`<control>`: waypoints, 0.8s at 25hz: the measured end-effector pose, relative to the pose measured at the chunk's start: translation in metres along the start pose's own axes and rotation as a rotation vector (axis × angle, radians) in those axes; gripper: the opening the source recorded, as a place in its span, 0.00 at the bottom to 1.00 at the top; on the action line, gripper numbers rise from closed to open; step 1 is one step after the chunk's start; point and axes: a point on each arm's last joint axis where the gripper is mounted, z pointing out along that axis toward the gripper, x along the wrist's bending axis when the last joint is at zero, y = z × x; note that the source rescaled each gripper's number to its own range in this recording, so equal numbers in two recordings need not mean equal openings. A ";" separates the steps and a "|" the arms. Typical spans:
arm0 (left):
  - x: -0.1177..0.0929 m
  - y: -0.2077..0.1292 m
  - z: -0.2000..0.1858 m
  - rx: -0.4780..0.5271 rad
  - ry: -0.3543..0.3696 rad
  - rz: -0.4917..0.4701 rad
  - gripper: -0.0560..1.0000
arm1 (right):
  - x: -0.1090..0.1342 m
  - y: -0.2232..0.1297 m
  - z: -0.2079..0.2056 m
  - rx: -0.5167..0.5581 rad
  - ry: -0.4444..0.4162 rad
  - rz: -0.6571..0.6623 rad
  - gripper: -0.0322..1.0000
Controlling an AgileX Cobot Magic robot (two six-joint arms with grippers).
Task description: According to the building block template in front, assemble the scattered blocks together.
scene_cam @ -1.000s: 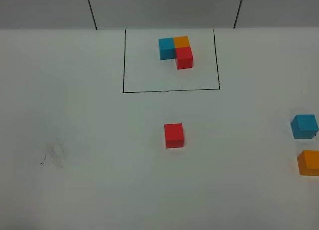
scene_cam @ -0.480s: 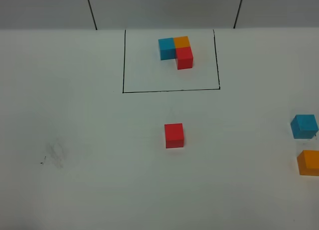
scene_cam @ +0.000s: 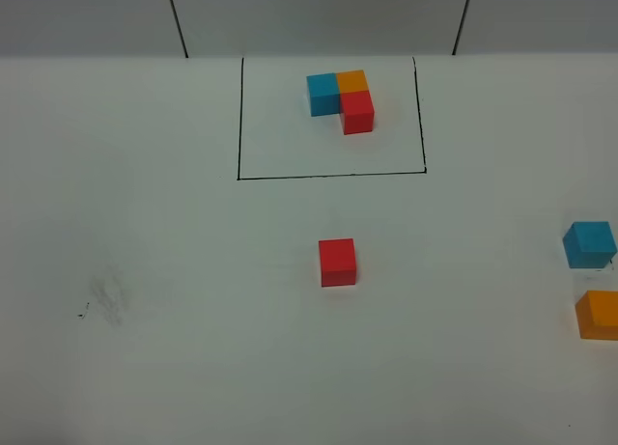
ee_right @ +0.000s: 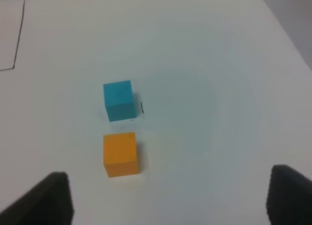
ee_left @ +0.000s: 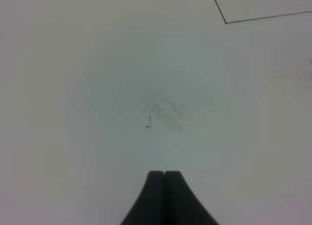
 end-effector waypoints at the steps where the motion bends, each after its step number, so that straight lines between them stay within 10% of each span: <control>1: 0.000 0.000 0.000 0.000 0.000 0.000 0.05 | 0.000 0.000 0.000 0.000 0.000 0.000 0.73; 8: 0.000 0.000 0.000 0.000 0.000 0.000 0.05 | -0.001 0.000 0.000 -0.001 -0.007 -0.024 0.56; 15: 0.000 0.000 0.000 0.000 0.000 0.000 0.05 | -0.001 0.000 0.000 -0.001 -0.012 -0.130 0.94; 20: 0.000 0.000 0.000 0.000 0.000 0.000 0.05 | -0.001 0.001 -0.001 -0.008 -0.011 -0.103 1.00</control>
